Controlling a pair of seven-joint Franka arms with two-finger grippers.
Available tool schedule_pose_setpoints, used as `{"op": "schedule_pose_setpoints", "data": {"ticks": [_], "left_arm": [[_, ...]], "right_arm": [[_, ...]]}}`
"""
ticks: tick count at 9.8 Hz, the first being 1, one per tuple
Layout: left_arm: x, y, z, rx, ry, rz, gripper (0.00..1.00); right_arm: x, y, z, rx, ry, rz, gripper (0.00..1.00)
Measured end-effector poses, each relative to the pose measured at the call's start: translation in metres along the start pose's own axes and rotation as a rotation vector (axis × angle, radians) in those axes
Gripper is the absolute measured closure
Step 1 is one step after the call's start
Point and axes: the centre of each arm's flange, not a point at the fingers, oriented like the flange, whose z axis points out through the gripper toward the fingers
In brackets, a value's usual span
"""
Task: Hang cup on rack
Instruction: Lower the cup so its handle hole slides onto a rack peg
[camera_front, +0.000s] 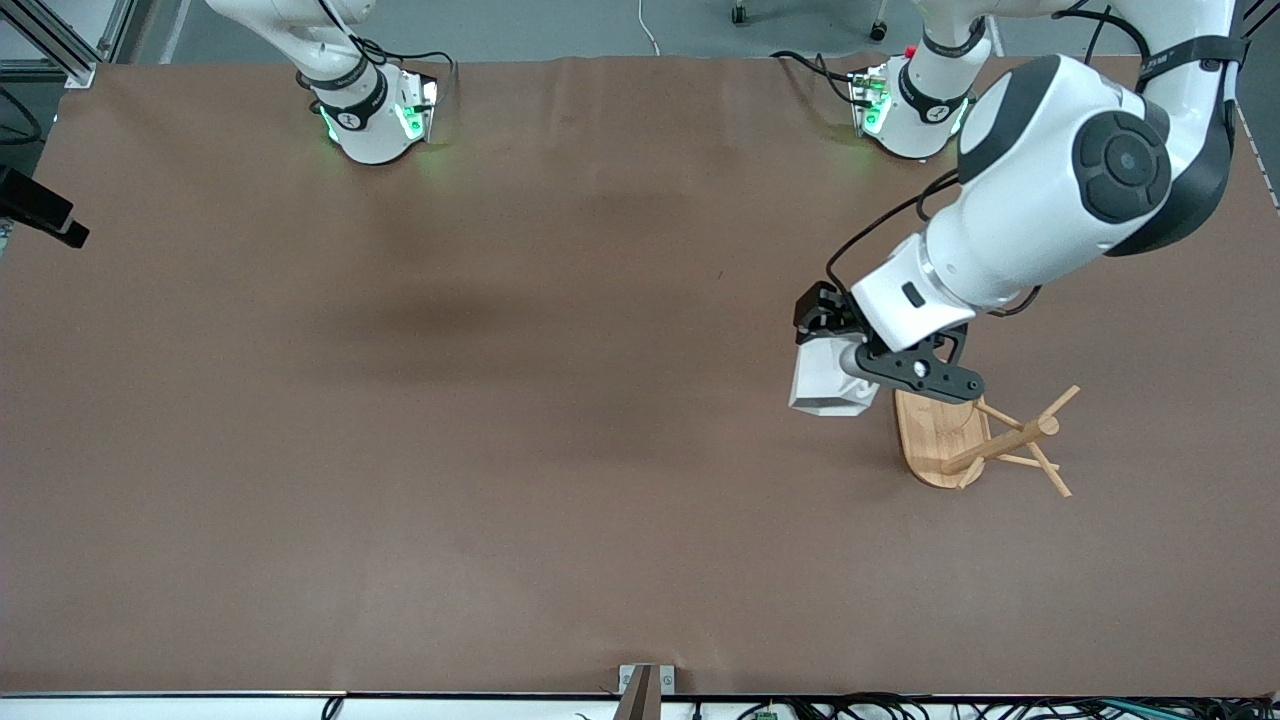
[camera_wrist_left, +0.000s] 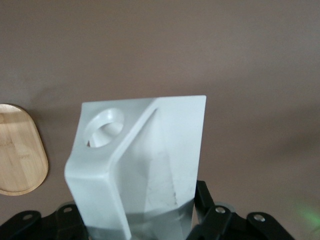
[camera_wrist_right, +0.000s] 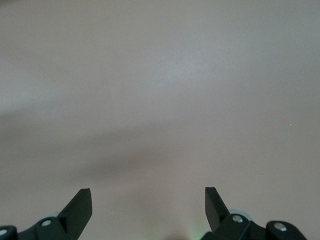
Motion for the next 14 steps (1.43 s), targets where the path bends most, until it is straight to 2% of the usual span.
{"op": "schedule_pose_setpoints", "data": {"ticks": [4, 6, 8, 11, 14], "left_arm": [[-0.012, -0.062, 0.046, 0.066, -0.011, -0.088, 0.23], [-0.024, -0.083, 0.081, 0.119, -0.027, -0.039, 0.23], [-0.03, -0.101, 0.092, 0.163, -0.05, 0.04, 0.23], [-0.031, -0.13, 0.09, 0.178, -0.067, 0.153, 0.23], [-0.03, -0.147, 0.088, 0.18, -0.073, 0.208, 0.23]], "right_arm": [[0.004, 0.0, -0.003, 0.003, 0.033, -0.052, 0.0], [0.004, 0.003, -0.002, 0.003, 0.034, -0.056, 0.0], [0.004, 0.003, 0.0, 0.002, 0.028, -0.056, 0.0], [0.005, 0.003, 0.002, 0.002, 0.026, -0.056, 0.0], [0.005, 0.003, 0.002, 0.002, 0.025, -0.057, 0.0]]}}
